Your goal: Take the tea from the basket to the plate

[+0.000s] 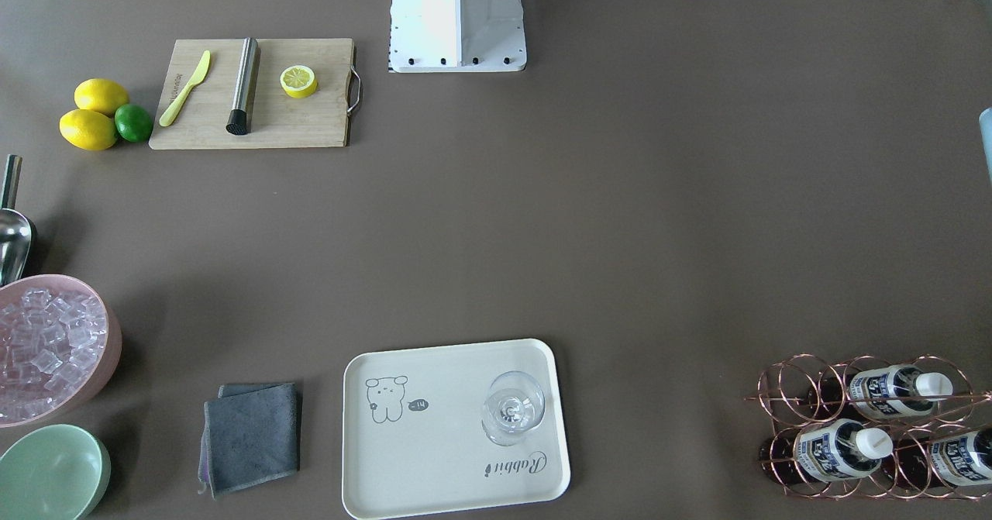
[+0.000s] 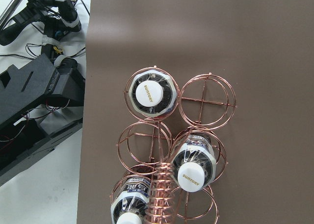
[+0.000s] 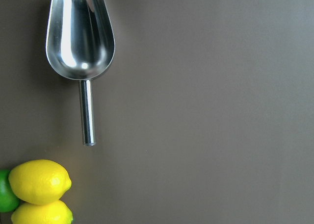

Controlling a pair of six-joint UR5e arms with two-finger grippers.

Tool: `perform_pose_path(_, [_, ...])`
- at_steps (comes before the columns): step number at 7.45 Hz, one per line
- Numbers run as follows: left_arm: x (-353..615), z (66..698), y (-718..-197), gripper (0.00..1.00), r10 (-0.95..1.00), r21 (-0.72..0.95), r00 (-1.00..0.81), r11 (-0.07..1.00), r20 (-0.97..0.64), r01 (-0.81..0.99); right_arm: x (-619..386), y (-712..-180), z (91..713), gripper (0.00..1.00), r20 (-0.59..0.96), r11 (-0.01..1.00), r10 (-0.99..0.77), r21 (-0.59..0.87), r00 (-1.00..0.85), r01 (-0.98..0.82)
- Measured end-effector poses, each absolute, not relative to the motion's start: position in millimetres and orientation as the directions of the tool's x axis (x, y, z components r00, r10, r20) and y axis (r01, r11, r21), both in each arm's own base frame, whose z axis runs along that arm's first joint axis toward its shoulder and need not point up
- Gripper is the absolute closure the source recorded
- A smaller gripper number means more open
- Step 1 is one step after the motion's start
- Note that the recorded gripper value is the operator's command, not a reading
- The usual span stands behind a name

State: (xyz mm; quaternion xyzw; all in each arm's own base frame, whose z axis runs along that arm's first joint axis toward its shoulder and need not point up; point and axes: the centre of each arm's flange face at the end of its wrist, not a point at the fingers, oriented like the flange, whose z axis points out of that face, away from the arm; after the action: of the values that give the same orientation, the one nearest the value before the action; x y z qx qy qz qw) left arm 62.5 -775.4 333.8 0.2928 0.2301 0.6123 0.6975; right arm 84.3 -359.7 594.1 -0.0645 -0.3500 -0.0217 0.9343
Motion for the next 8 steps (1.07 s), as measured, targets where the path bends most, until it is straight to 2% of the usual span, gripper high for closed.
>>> perform_pose_path(4, [74, 343, -787, 0.03, 0.992, 0.699, 0.11, 0.036, 0.061, -0.715, 84, -358, 595, 0.0, 0.663, 0.991, 0.007, -0.107, 0.749, 0.086])
perform_pose_path(5, [76, 347, -788, 0.12, 0.992, 0.699, 0.109, 0.031, 0.067, -0.714, 84, -358, 595, 0.0, 0.663, 0.99, 0.007, -0.108, 0.749, 0.086])
perform_pose_path(7, [77, 352, -790, 0.42, 0.992, 0.701, 0.109, 0.03, 0.068, -0.713, 84, -357, 596, 0.0, 0.663, 0.99, 0.008, -0.108, 0.749, 0.086])
perform_pose_path(8, [74, 353, -790, 0.5, 0.992, 0.701, 0.11, 0.029, 0.07, -0.712, 84, -357, 596, 0.0, 0.663, 0.99, 0.008, -0.109, 0.749, 0.086])
